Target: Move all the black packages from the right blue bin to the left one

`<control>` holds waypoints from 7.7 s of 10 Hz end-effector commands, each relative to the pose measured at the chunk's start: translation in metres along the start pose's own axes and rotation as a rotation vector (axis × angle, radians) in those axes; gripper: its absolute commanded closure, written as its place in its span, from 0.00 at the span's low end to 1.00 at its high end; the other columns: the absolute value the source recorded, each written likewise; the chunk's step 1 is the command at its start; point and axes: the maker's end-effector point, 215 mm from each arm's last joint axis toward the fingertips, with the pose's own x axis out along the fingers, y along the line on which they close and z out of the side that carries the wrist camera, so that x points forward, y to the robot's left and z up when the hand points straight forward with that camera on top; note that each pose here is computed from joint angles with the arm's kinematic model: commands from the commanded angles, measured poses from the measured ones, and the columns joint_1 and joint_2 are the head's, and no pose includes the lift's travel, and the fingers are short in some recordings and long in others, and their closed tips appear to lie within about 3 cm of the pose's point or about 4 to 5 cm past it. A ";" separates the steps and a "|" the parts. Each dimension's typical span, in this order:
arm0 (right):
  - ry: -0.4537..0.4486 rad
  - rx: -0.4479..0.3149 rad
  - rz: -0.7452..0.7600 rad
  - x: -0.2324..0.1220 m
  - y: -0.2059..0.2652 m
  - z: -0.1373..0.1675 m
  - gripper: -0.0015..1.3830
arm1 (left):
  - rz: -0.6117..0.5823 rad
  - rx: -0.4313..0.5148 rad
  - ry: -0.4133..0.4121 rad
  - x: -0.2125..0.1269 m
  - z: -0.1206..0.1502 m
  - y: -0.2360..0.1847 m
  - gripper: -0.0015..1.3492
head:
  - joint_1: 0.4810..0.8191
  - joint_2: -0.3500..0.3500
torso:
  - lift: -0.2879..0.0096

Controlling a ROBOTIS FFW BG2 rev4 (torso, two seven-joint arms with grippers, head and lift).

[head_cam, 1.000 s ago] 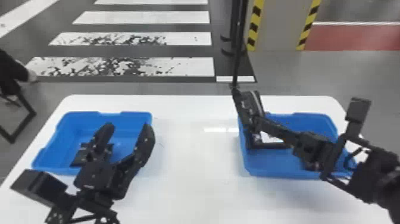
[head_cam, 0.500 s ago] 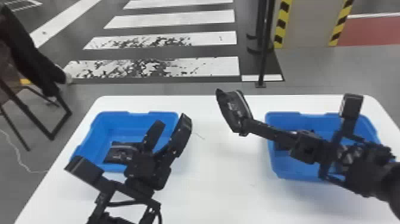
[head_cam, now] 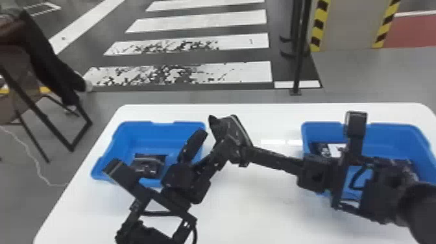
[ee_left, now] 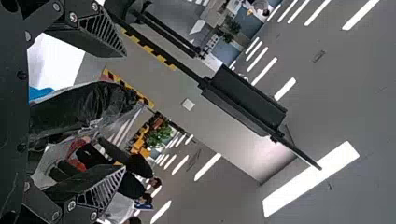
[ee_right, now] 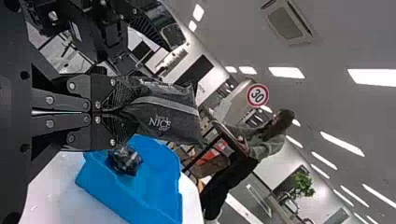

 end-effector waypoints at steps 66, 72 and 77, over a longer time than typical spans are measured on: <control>-0.225 0.069 -0.233 -0.023 -0.050 0.049 0.87 | 0.011 0.162 -0.065 0.004 -0.010 -0.013 0.13 | 0.63 0.66 | 0.50; -0.186 0.120 -0.147 0.008 -0.024 0.027 0.87 | 0.019 0.188 0.001 0.005 -0.026 -0.006 0.13 | 0.63 0.70 | 0.50; -0.186 0.120 -0.137 0.010 -0.021 0.029 0.87 | 0.064 0.288 0.041 0.002 -0.017 0.003 0.89 | 0.63 0.74 | 0.50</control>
